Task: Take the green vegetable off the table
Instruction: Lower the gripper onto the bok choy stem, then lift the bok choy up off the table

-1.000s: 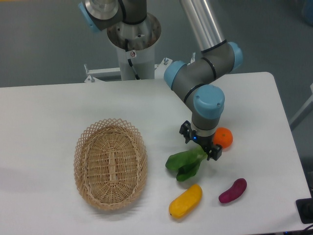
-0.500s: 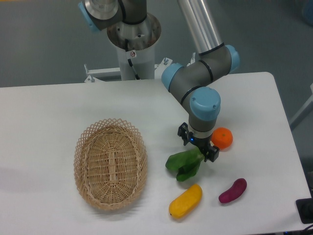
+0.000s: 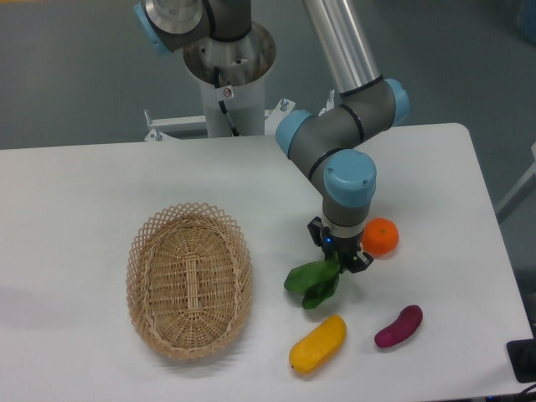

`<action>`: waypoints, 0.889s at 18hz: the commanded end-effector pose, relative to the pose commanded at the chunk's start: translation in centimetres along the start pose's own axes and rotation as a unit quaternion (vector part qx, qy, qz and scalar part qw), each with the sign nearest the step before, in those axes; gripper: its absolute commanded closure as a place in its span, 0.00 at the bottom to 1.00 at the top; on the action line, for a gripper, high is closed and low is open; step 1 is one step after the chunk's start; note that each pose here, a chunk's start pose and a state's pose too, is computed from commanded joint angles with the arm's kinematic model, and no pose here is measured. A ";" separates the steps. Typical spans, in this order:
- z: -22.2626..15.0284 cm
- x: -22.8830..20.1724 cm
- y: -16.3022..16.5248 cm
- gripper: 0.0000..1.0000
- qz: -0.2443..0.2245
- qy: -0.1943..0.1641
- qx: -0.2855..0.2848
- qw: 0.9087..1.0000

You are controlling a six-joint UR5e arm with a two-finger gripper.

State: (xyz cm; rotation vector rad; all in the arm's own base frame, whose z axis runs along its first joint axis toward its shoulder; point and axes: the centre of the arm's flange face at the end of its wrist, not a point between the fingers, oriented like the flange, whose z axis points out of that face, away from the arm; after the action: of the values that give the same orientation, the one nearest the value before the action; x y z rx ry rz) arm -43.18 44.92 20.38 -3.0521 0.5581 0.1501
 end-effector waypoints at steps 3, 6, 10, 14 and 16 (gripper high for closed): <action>-2.3 -0.7 0.8 0.75 -0.003 -0.018 0.008 1.000; -5.8 -1.9 2.7 0.75 -0.019 -0.044 0.015 0.999; -11.0 -4.8 4.7 0.75 -0.041 -0.059 0.051 0.996; -14.9 -8.7 4.8 0.75 -0.045 -0.086 0.068 0.993; -18.9 -12.2 8.8 0.75 -0.052 -0.071 0.095 0.992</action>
State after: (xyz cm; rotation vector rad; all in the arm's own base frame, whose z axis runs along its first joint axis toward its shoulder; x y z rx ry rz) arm -55.96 39.99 40.28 -2.8489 0.3788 0.2895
